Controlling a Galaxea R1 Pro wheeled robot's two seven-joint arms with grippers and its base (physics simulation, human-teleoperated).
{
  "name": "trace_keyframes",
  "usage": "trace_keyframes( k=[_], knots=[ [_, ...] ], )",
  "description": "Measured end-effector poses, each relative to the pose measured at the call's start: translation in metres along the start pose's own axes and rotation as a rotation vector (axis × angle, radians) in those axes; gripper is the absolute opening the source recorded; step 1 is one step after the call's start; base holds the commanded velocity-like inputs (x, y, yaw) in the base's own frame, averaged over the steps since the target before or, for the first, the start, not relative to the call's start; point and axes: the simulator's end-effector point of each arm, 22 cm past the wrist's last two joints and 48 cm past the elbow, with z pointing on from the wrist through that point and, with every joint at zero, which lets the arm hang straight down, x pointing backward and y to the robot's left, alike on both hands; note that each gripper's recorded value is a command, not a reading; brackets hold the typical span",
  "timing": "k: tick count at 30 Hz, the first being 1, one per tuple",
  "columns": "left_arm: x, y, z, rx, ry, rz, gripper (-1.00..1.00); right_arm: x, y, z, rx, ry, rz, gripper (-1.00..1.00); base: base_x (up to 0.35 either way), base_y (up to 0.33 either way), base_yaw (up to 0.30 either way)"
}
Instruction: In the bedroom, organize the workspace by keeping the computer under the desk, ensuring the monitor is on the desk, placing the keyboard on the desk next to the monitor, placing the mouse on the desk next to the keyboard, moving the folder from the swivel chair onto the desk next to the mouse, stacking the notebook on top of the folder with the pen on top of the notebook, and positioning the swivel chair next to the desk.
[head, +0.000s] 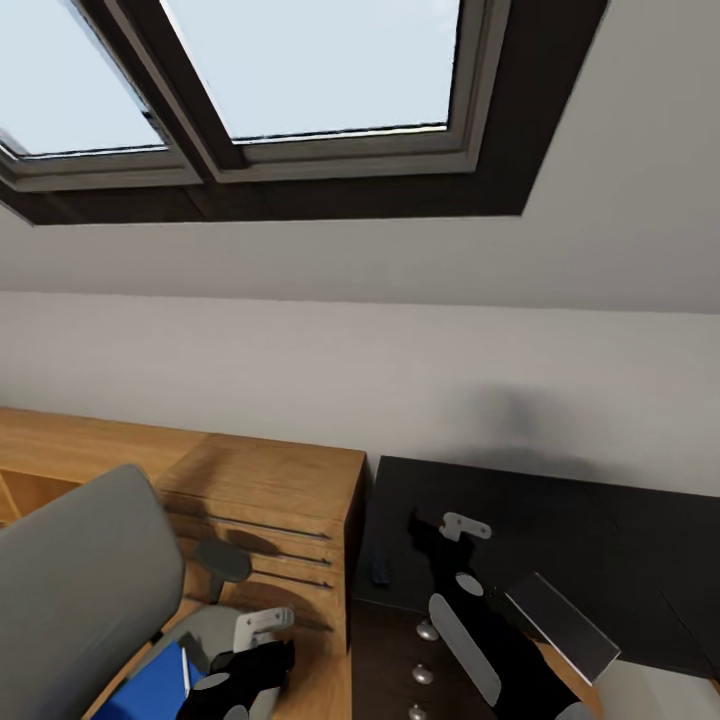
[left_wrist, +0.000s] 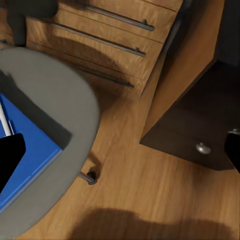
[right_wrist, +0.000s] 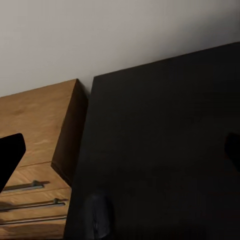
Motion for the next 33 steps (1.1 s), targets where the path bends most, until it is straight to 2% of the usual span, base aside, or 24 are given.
trace_keyframes(
  k=[2,4,9,13,16,18,23,25,27,32,33],
  knots=[
    [0.000,0.000,0.000,0.001,0.000,0.000,1.00,0.013,-0.004,0.002,0.014,0.025,-0.010,1.00,0.332,0.000,0.000],
    [0.000,-0.001,0.000,0.002,0.001,0.001,1.00,0.037,-0.015,0.010,0.053,0.077,-0.044,1.00,0.331,0.000,0.000],
    [0.001,-0.004,-0.001,0.007,0.002,0.007,1.00,0.049,-0.020,0.025,0.084,0.119,-0.097,1.00,0.322,0.000,0.000],
    [0.002,-0.005,-0.001,0.009,0.002,0.009,1.00,0.068,-0.022,0.039,0.086,0.169,-0.174,1.00,0.294,0.000,0.000],
    [0.002,-0.006,-0.001,0.010,0.002,0.011,1.00,0.068,-0.019,0.050,0.058,0.144,-0.236,1.00,0.264,0.000,0.000],
    [0.002,-0.006,-0.001,0.011,0.003,0.011,1.00,0.063,-0.017,0.054,0.044,0.111,-0.252,1.00,0.173,0.000,0.000],
    [0.002,-0.006,-0.001,0.010,0.003,0.011,1.00,0.057,-0.014,0.057,0.028,0.078,-0.261,1.00,0.049,0.000,0.000],
    [0.002,-0.006,-0.001,0.010,0.002,0.011,1.00,0.058,-0.008,0.056,0.020,0.078,-0.257,1.00,0.012,0.000,0.000],
    [0.002,-0.006,-0.001,0.010,0.002,0.011,1.00,0.063,0.011,0.052,-0.003,0.082,-0.246,1.00,0.003,0.000,0.000],
    [0.002,-0.005,-0.001,0.010,0.001,0.011,1.00,0.059,0.013,0.052,-0.002,0.073,-0.237,1.00,0.000,0.000,0.000],
    [0.002,-0.005,-0.001,0.010,0.001,0.011,1.00,0.051,0.020,0.053,-0.014,0.055,-0.228,1.00,0.000,0.000,0.000]
  ],
)
